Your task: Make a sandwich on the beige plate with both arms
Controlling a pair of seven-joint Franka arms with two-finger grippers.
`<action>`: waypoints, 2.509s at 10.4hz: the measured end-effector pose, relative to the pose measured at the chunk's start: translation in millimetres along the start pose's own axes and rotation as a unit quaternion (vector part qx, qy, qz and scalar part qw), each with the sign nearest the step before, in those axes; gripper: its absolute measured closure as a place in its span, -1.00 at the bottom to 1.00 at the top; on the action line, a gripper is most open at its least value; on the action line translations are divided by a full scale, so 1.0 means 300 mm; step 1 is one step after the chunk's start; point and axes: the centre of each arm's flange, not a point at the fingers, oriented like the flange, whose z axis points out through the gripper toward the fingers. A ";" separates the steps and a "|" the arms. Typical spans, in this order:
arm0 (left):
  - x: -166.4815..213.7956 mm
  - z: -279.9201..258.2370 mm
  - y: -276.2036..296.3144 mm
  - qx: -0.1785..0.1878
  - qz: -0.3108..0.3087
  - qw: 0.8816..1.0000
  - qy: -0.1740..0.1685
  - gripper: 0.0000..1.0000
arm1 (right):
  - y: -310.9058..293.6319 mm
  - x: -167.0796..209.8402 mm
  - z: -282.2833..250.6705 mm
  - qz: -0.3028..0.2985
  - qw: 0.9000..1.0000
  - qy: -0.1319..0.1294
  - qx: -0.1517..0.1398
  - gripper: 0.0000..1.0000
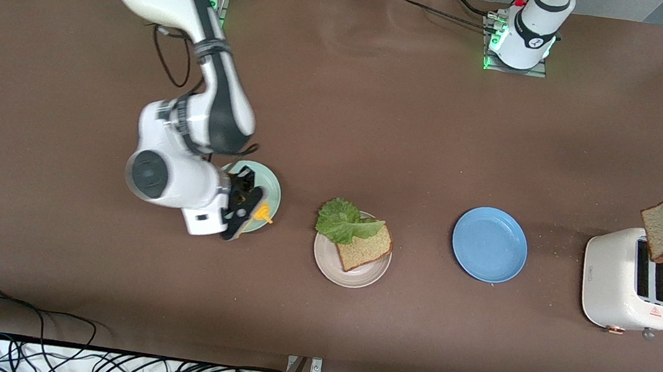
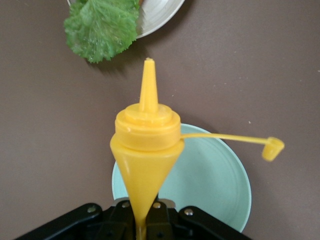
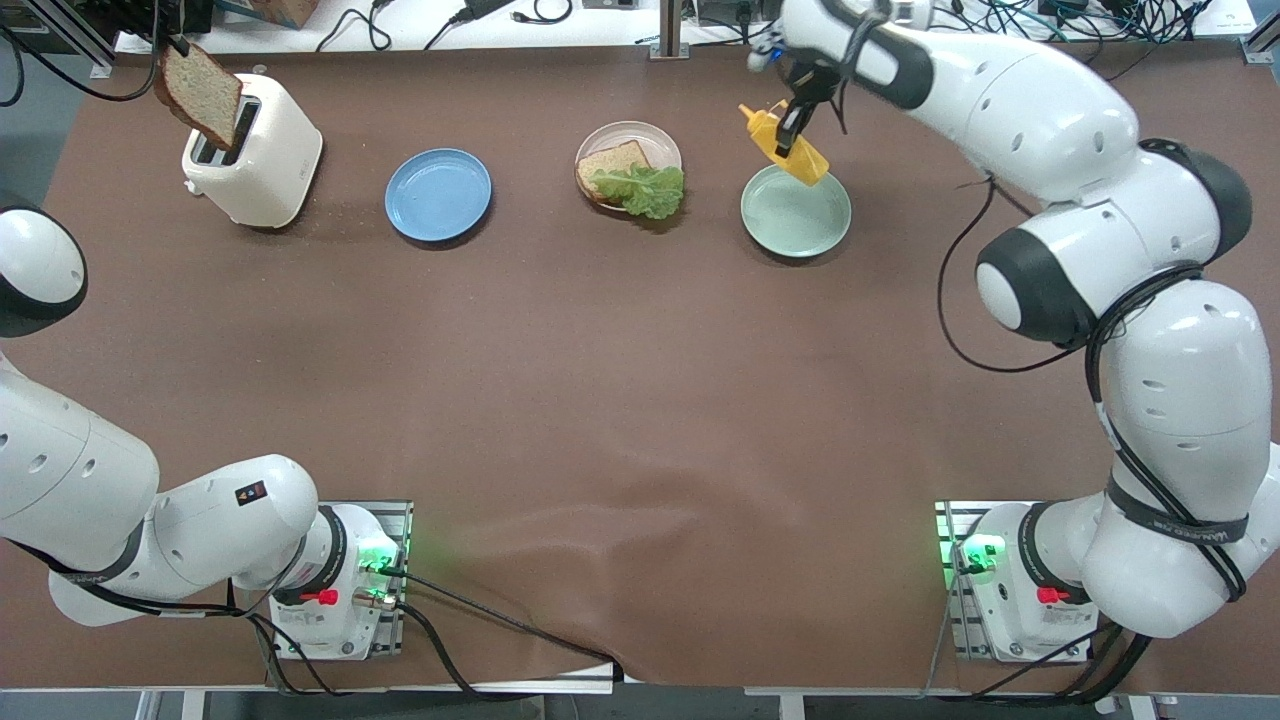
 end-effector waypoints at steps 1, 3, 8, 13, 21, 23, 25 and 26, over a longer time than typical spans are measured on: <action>0.002 0.001 0.020 -0.006 -0.008 1.000 -0.001 0.81 | -0.080 0.058 0.017 -0.019 0.998 -0.026 -0.050 0.91; 0.005 0.001 0.041 -0.027 -0.026 0.999 0.001 0.81 | -0.297 0.189 0.074 -0.078 0.979 -0.081 -0.167 0.91; 0.008 0.005 0.065 -0.036 -0.041 0.999 0.000 0.81 | -0.582 0.326 0.147 -0.187 0.913 -0.136 -0.336 0.91; 0.010 0.011 0.103 -0.051 -0.052 0.997 -0.006 0.81 | -0.344 0.237 0.040 -0.113 0.955 -0.093 -0.258 0.91; 0.033 0.263 0.927 -0.107 -0.173 0.973 -0.110 0.81 | 0.409 -0.353 -0.162 -0.020 0.980 0.160 0.115 0.91; 0.048 0.364 1.150 -0.152 -0.207 0.961 -0.104 0.81 | 0.511 -0.533 -0.159 -0.085 0.954 0.219 0.187 0.91; 0.051 0.464 1.310 -0.184 -0.233 0.950 -0.099 0.81 | 0.588 -0.692 -0.106 -0.161 0.923 0.274 0.217 0.91; 0.051 0.514 1.378 -0.196 -0.245 0.945 -0.092 0.81 | 0.615 -0.761 -0.057 -0.187 0.904 0.306 0.233 0.91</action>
